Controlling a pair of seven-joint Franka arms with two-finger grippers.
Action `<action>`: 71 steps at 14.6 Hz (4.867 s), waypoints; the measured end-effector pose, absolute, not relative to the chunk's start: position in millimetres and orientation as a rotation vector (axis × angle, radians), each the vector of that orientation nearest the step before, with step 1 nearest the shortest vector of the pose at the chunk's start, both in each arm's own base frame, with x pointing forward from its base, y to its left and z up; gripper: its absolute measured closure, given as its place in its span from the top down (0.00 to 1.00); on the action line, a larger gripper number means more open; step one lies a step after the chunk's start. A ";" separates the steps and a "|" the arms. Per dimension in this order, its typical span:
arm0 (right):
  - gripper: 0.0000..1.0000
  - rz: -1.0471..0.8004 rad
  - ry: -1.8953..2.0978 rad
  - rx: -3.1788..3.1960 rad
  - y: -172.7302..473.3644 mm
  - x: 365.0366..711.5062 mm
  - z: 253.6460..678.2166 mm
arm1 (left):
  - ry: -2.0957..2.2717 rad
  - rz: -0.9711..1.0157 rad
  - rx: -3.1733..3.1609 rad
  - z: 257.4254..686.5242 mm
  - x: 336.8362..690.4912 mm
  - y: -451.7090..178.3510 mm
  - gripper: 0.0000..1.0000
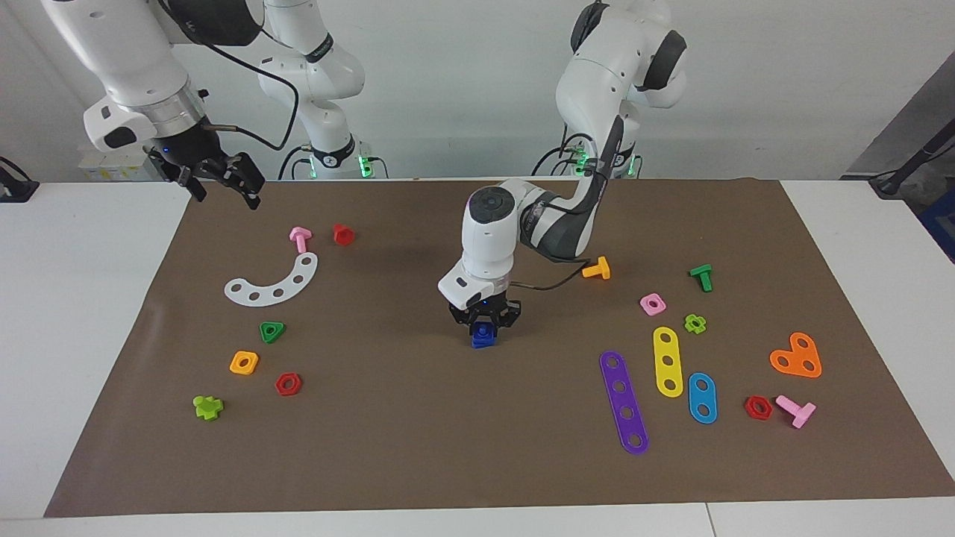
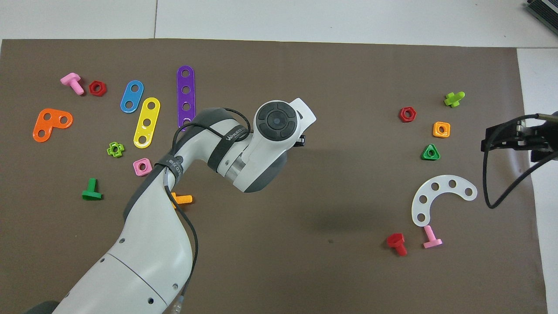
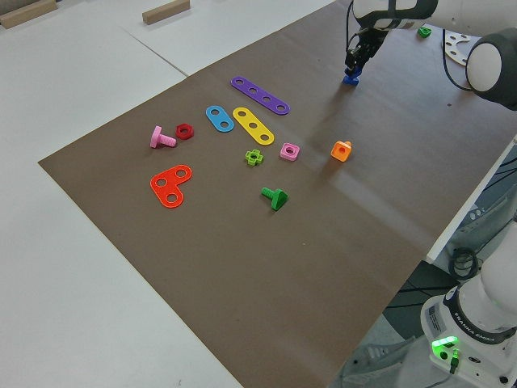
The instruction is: Unscrew and place screws in storage area
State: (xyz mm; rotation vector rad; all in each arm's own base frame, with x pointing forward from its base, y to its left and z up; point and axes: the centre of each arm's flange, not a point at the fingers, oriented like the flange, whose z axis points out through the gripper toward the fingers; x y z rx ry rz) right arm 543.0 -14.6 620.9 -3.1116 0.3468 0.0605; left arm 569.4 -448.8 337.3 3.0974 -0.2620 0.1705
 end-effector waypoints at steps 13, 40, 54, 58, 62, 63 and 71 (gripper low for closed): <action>1.00 0.060 0.347 -3.112 -14.6 543.0 620.9 | -0.056 0.013 3.097 400.5 646.4 -315.6 0.47; 1.00 0.061 0.349 -3.111 -15.5 542.9 620.8 | -0.326 -0.001 3.126 394.5 606.6 -138.0 1.00; 1.00 -0.148 0.376 -3.063 265.0 581.1 497.1 | -0.149 -0.071 3.166 565.2 593.2 -51.3 1.00; 1.00 -0.226 0.391 -3.020 346.2 596.8 430.4 | -0.177 -0.021 3.171 597.1 575.3 -62.4 1.00; 1.00 -0.212 0.413 -3.027 381.2 594.9 373.9 | -0.183 -0.019 3.171 599.6 572.5 -64.5 1.00; 1.00 -0.224 0.407 -3.023 388.1 596.4 360.2 | -0.183 -0.020 3.171 599.1 572.5 -64.6 1.00; 0.57 -0.332 0.322 -3.064 388.9 608.3 330.3 | -0.177 0.023 3.141 598.4 575.7 -68.2 1.00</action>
